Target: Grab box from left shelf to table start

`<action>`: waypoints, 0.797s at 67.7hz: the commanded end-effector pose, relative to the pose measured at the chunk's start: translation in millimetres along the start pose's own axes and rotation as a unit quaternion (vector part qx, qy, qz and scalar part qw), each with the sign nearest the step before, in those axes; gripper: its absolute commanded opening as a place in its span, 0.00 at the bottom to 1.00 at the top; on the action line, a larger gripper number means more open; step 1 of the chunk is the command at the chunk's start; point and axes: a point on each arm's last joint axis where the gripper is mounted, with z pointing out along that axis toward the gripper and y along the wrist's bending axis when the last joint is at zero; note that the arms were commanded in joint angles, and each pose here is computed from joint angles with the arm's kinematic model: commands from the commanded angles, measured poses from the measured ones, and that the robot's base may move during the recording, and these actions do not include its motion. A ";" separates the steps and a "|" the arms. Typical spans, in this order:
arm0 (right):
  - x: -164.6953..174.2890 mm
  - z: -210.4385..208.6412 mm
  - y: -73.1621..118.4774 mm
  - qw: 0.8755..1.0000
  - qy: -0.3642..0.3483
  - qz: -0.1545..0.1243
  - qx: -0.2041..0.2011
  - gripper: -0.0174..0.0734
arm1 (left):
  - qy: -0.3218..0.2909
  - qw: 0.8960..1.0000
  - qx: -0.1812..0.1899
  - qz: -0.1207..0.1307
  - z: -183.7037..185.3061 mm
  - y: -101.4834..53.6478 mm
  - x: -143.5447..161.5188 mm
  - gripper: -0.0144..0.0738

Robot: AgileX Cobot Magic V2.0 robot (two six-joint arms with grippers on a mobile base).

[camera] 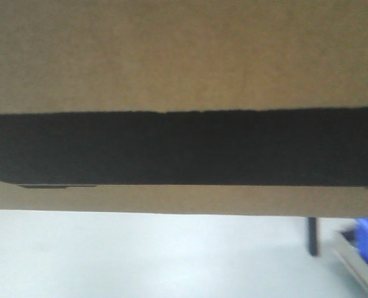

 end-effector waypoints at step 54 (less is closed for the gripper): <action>-20.7 -2.6 3.3 0.997 -0.079 0.001 -0.017 0.25 | -0.098 0.988 0.112 -0.042 -15.0 -17.1 -24.9 0.06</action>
